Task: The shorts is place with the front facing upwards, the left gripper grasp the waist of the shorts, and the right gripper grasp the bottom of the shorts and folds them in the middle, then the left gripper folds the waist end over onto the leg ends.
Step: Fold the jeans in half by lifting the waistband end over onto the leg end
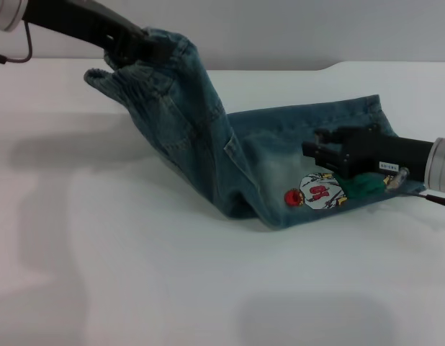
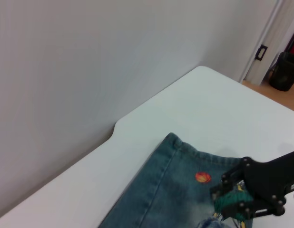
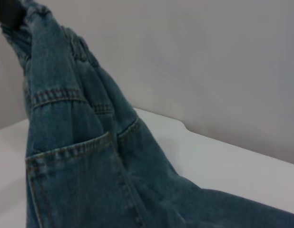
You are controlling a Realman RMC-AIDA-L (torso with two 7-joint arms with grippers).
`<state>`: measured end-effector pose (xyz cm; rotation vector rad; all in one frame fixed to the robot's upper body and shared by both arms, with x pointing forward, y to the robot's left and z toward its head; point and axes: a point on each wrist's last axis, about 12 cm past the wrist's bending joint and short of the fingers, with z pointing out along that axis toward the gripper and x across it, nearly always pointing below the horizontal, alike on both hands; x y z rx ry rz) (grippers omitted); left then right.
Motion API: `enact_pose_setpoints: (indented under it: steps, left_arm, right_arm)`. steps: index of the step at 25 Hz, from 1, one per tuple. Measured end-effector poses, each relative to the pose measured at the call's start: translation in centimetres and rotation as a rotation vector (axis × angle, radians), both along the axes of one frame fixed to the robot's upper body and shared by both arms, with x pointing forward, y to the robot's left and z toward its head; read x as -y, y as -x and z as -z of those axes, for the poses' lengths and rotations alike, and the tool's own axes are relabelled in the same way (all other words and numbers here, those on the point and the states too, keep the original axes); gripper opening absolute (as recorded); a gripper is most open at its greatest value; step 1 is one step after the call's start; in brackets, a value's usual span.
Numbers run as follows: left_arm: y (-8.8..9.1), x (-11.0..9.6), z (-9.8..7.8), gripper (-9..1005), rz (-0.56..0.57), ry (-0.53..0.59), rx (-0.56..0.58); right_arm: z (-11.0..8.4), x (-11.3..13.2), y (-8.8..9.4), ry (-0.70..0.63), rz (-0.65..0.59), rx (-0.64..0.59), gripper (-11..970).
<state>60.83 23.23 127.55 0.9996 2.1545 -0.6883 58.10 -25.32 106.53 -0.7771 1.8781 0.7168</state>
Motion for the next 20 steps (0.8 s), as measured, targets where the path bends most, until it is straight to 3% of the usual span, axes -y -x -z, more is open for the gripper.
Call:
enact_pose_setpoints:
  steps: [13,20]
  left_arm:
    - [1.0,2.8,-2.6,103,0.074,-0.003,0.045]
    - [1.2,3.6,-3.9,108,0.097,-0.005,0.074]
  right_arm:
    - [-0.9,-0.9,-1.1,-0.042,0.022,0.06,349]
    - [-0.2,-1.8,-2.0,-0.016,0.06,0.026,349]
